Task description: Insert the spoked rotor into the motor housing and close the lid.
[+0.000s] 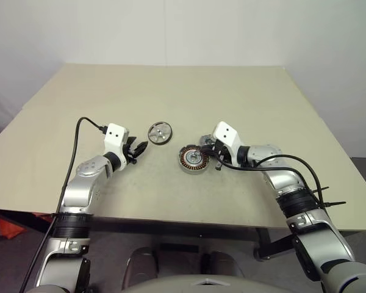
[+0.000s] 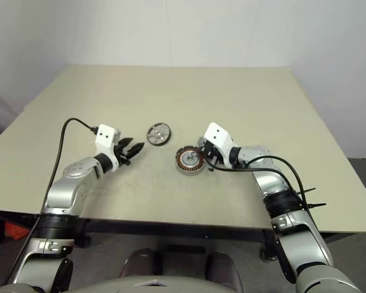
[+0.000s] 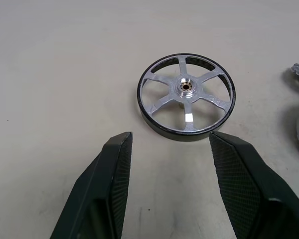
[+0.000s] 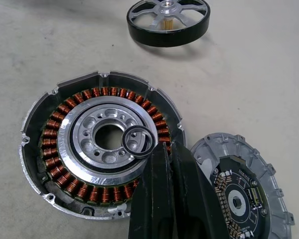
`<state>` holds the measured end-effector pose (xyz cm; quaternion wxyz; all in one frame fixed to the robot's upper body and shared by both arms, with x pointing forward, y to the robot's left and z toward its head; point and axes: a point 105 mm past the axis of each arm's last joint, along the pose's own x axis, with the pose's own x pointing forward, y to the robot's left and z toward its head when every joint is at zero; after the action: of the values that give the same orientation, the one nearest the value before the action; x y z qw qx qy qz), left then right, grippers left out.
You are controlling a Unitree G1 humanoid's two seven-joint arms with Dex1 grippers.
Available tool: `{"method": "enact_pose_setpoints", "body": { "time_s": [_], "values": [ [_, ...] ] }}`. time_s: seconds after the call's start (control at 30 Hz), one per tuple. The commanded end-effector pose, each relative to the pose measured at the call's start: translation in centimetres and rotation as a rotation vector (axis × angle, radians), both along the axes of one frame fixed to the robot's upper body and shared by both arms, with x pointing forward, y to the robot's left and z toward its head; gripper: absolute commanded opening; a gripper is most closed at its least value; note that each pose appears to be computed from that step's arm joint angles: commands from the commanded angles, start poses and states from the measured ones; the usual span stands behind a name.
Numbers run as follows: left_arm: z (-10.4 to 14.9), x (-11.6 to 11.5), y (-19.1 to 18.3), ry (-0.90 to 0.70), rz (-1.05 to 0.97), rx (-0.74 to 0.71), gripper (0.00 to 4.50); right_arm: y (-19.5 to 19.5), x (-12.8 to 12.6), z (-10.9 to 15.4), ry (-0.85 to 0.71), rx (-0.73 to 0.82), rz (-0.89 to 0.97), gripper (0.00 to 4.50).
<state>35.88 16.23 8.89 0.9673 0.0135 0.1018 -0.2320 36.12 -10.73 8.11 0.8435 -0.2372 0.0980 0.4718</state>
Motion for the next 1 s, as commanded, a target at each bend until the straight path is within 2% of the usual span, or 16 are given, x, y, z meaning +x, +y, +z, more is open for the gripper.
{"method": "enact_pose_setpoints", "body": {
  "time_s": [0.03, 0.53, 1.0],
  "values": [
    [1.7, 0.0, 0.0, -0.063, 0.0, -0.001, 2.61, 0.8, 0.4, 1.8, -0.058, 0.016, 0.021, 0.14],
    [2.1, 0.4, 0.8, -0.078, 0.014, 0.015, 2.61, 1.4, -0.3, 3.2, -0.08, 0.02, 0.062, 0.14],
    [2.2, 0.5, 1.0, -0.085, 0.018, 0.022, 2.61, 0.9, 0.8, 2.0, -0.075, 0.005, 0.016, 0.14]
  ]
}}
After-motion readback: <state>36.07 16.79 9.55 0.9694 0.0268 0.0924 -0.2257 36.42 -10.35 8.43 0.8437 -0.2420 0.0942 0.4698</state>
